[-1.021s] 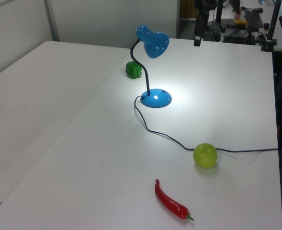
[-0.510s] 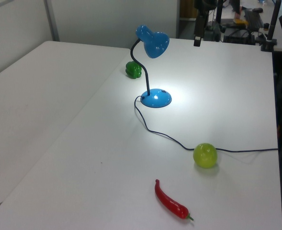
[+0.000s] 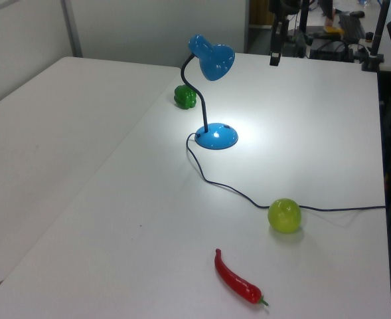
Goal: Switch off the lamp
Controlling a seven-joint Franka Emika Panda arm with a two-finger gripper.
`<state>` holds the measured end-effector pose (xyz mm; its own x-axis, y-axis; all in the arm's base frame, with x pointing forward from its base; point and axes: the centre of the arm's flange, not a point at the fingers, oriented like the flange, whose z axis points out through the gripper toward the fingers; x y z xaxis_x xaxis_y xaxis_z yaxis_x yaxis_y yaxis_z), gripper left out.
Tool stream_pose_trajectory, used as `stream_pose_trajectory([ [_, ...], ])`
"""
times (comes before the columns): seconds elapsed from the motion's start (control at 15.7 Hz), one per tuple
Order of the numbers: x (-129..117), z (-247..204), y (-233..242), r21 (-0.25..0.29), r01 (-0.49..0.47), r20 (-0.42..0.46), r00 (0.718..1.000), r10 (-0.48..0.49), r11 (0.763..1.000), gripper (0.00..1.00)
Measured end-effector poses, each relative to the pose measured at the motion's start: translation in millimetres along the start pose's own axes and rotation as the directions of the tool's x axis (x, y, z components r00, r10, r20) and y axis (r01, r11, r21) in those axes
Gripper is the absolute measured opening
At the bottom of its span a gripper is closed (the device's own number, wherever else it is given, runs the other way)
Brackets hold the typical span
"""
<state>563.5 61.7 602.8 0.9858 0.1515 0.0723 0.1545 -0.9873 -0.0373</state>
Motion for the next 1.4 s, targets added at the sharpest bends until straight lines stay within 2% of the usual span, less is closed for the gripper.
stream_pose_trajectory([
  [0.13, -0.1, 1.1, -0.1, 0.0, 0.0, 0.002, 1.0, 0.0, 1.0, 0.02],
  [0.19, -0.2, 1.8, -0.1, 0.0, 0.0, 0.004, 1.0, -0.001, 1.0, 0.01],
  [0.7, -2.2, 13.2, -1.6, 0.002, 0.003, 0.028, 1.0, -0.003, 1.0, 0.01],
  [1.15, -16.3, 67.0, 11.5, -0.002, -0.02, 0.141, 0.99, 0.02, 1.0, 0.01],
  [1.4, -21.7, 98.2, 38.8, -0.037, -0.051, 0.136, 0.989, 0.056, 0.998, 0.01],
])
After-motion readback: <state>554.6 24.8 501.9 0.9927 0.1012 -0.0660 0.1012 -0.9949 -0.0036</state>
